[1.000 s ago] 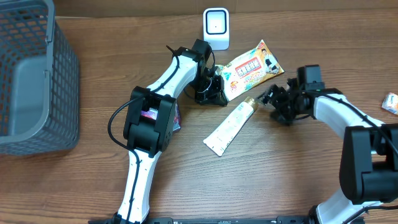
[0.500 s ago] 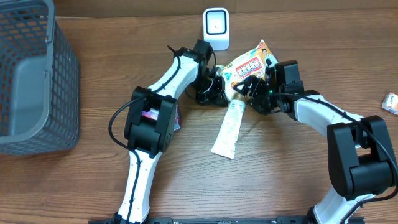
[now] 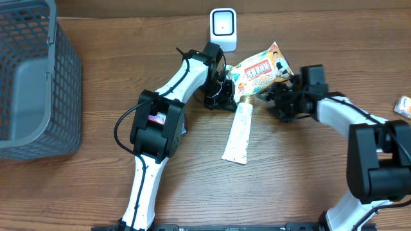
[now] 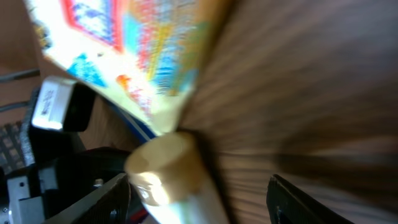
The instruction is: Scan the item barcode
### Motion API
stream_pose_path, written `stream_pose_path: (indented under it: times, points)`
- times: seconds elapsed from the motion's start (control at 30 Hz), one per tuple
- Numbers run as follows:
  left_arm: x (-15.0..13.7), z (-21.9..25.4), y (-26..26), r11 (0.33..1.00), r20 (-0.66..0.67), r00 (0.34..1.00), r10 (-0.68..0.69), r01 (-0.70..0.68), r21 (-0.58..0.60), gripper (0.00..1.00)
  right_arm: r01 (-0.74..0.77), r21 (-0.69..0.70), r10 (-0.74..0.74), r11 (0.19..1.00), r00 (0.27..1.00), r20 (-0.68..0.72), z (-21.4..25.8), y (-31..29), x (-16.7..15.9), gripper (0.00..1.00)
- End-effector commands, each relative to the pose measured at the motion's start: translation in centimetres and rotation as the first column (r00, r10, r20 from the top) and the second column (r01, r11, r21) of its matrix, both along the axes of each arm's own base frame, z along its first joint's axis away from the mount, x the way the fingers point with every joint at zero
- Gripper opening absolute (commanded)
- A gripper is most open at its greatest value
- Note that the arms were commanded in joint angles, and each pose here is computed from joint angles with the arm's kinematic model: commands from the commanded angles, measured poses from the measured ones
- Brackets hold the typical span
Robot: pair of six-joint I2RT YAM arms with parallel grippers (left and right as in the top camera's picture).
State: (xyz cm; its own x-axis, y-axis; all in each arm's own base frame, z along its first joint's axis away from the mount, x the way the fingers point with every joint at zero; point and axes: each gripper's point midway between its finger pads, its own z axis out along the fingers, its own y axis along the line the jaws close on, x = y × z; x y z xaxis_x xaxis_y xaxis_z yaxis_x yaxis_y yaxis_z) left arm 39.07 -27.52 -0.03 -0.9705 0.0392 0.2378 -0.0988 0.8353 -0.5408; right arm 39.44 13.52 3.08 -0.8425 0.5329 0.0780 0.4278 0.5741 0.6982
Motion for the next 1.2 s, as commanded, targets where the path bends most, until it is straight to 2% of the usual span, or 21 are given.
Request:
stream_pose_path:
  times: [0.0,0.27,0.57,0.63,0.87,0.97,1.0,1.03,1.07,1.17]
  points:
    - [-1.8,-4.9,1.9,0.989,-0.064,0.998,-0.008,0.017,0.146,0.04,-0.071,0.093,0.072,0.993,0.997,-0.006,1.1,-1.1,-1.3,0.71]
    - [-1.5,-5.0,1.8,0.990,-0.053,0.999,-0.008,0.015,0.142,0.04,-0.123,0.153,0.143,0.981,0.982,-0.125,-0.8,-0.9,-6.3,0.74]
    - [-1.2,-5.0,1.7,0.991,-0.039,0.999,-0.008,0.013,0.136,0.04,-0.131,0.330,0.143,0.935,0.990,-0.012,-1.4,3.4,-7.8,0.76]
    - [-1.2,-5.0,1.7,0.991,-0.039,0.999,-0.008,0.013,0.136,0.04,-0.164,0.326,0.165,0.931,0.986,0.025,-1.4,4.6,-8.1,0.77]
    - [-1.3,-5.0,1.6,0.991,-0.044,0.999,-0.009,0.015,0.135,0.04,-0.170,0.235,0.173,0.957,0.985,0.007,-2.7,6.6,-8.6,0.76]
    - [-1.4,-5.0,1.6,0.991,-0.046,0.999,-0.009,0.015,0.135,0.04,-0.174,0.203,0.174,0.964,0.985,0.017,-3.1,7.1,-8.6,0.69]
    - [-1.4,-5.0,1.6,0.991,-0.046,0.999,-0.010,0.016,0.136,0.04,-0.169,0.189,0.170,0.967,0.985,0.014,-3.3,7.1,-8.6,0.64]
    - [-1.4,-5.0,1.6,0.991,-0.048,0.999,-0.010,0.016,0.136,0.04,-0.164,0.180,0.165,0.970,0.986,0.011,-3.4,7.0,-8.5,0.51]
    - [-1.4,-5.0,1.6,0.991,-0.048,0.999,-0.010,0.016,0.136,0.04,-0.158,0.174,0.159,0.972,0.987,0.010,-3.5,6.9,-8.5,0.44]
    - [-1.4,-5.0,1.6,0.991,-0.048,0.999,-0.010,0.016,0.136,0.04,-0.137,0.161,0.138,0.977,0.990,0.002,-3.7,6.7,-8.3,0.36]
